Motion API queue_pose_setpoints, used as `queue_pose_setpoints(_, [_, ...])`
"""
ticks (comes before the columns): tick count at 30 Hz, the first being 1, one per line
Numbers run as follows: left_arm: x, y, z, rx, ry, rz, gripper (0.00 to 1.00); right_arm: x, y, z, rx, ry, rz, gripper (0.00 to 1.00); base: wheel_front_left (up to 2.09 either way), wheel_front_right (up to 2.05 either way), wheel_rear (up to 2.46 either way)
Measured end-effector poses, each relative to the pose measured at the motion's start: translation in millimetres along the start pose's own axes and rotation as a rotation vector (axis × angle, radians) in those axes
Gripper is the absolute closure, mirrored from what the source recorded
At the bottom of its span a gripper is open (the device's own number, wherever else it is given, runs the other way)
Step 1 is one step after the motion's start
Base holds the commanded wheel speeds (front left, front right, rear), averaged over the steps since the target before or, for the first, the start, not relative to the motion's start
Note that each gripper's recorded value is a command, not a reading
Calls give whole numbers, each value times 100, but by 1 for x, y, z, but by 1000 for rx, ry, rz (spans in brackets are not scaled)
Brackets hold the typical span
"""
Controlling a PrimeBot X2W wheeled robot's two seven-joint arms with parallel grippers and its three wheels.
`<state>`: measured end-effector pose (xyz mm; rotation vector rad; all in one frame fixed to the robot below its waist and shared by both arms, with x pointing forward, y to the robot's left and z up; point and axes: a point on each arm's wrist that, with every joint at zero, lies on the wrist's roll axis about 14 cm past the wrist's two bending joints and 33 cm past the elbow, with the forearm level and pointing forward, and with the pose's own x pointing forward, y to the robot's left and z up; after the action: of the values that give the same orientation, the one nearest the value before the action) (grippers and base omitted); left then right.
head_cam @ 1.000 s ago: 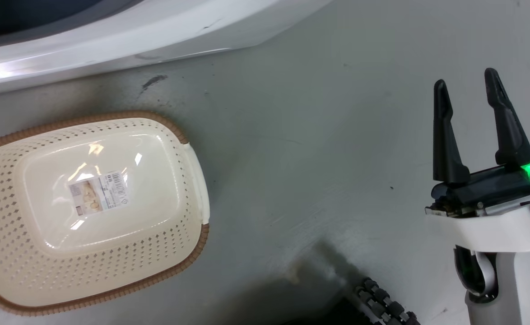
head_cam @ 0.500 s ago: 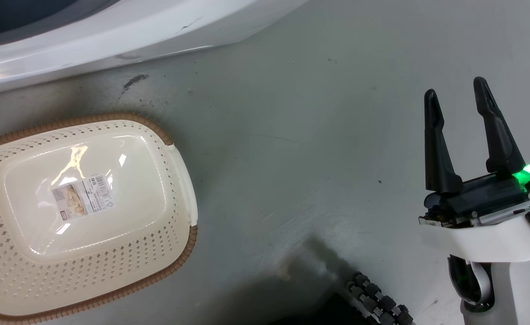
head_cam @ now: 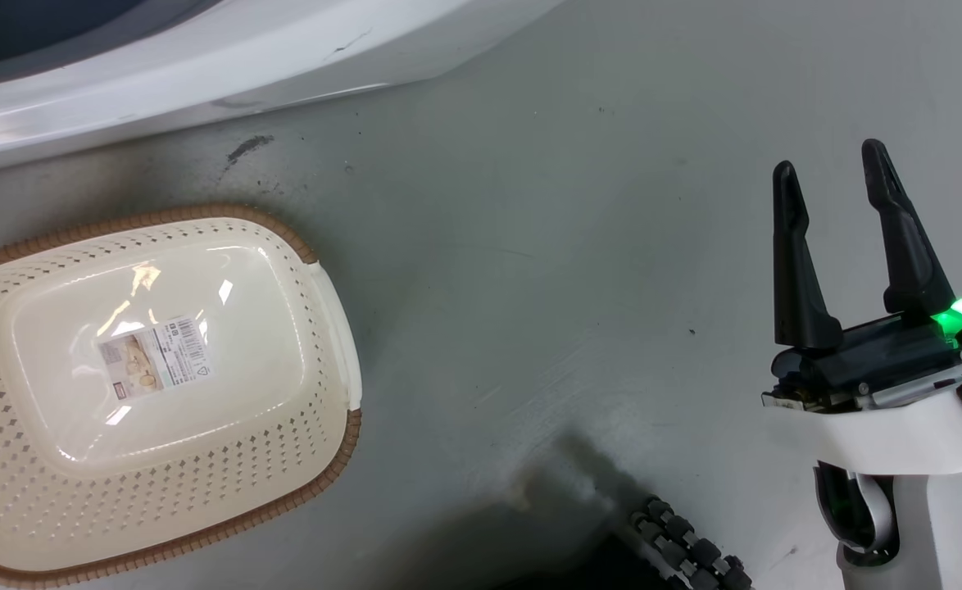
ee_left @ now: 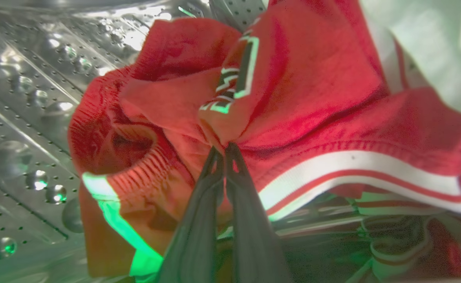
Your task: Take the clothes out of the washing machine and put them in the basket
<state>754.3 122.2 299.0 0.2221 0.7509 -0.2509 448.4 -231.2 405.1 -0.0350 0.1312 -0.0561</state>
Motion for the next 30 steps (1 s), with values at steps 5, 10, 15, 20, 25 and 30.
queue_pose_setpoints(5, [-13,4,17,-1,-80,2,100,-1,0,9,2,-23,1,0,0,0,0])
queue_pose_setpoints(10, [-31,-6,25,-1,-164,-23,100,-1,7,19,-7,-50,24,0,0,0,0])
queue_pose_setpoints(15, [-58,-16,33,2,-251,-46,100,-7,11,29,-20,-70,35,0,0,0,0])
queue_pose_setpoints(20, [-93,-16,41,-1,-339,-53,100,-12,16,48,-16,-117,47,0,0,0,0])
queue_pose_setpoints(25, [-126,-16,38,10,-400,-57,100,-22,26,61,-8,-147,76,0,0,0,0])
queue_pose_setpoints(30, [-158,-12,35,15,-465,-51,100,-31,33,75,-1,-182,94,0,0,0,0])
